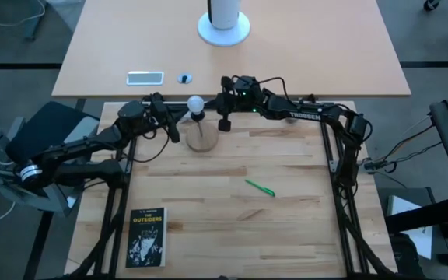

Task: Screw lightbulb
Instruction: Insert the lightbulb into the lamp, then remove the lightbulb from the lamp

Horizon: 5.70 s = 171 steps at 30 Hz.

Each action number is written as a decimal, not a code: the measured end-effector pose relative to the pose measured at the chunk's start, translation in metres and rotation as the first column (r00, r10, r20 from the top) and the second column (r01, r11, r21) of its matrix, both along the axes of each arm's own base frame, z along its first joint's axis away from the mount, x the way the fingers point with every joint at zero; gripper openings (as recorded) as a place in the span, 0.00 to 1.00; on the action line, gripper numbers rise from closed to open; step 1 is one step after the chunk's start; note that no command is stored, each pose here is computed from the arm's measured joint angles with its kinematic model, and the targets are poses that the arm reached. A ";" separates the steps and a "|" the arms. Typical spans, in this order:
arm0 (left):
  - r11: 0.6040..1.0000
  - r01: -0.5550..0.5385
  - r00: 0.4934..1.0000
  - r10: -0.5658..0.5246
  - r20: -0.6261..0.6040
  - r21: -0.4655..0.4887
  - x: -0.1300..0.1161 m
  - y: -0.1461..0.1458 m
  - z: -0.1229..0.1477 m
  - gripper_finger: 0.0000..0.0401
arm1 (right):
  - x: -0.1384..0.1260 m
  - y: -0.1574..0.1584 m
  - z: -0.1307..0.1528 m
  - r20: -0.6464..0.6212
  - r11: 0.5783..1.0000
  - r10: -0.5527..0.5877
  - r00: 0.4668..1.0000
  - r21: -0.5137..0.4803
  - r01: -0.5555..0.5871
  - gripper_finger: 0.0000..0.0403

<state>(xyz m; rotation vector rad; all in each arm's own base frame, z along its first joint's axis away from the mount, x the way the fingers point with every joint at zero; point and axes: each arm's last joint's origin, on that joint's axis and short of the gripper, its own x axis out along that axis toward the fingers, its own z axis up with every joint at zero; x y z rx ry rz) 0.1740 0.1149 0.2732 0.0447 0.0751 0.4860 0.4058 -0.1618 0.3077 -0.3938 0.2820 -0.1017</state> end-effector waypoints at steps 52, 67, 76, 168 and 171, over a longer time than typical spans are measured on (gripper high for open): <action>0.987 -0.037 0.997 0.026 0.069 0.155 0.010 0.018 0.002 0.00 | 0.006 0.017 0.003 0.013 0.999 -0.005 1.000 -0.033 0.006 0.00; 0.992 -0.011 0.998 0.004 0.055 0.123 0.008 0.016 0.002 0.00 | 0.006 0.016 0.002 -0.002 0.999 -0.024 1.000 -0.024 0.024 0.00; 0.994 0.051 0.998 -0.053 0.020 0.096 0.004 0.009 0.002 0.00 | 0.004 0.012 0.001 -0.014 0.994 -0.097 0.995 -0.042 0.096 0.00; 0.985 -0.108 0.994 0.110 -0.001 0.131 0.005 0.017 0.016 0.00 | -0.007 -0.002 0.010 0.011 0.993 -0.114 0.993 0.031 0.113 0.00; 0.986 -0.115 0.993 0.118 -0.023 0.119 0.008 0.020 0.011 0.00 | -0.007 -0.002 0.008 -0.003 0.993 -0.112 0.994 0.035 0.112 0.00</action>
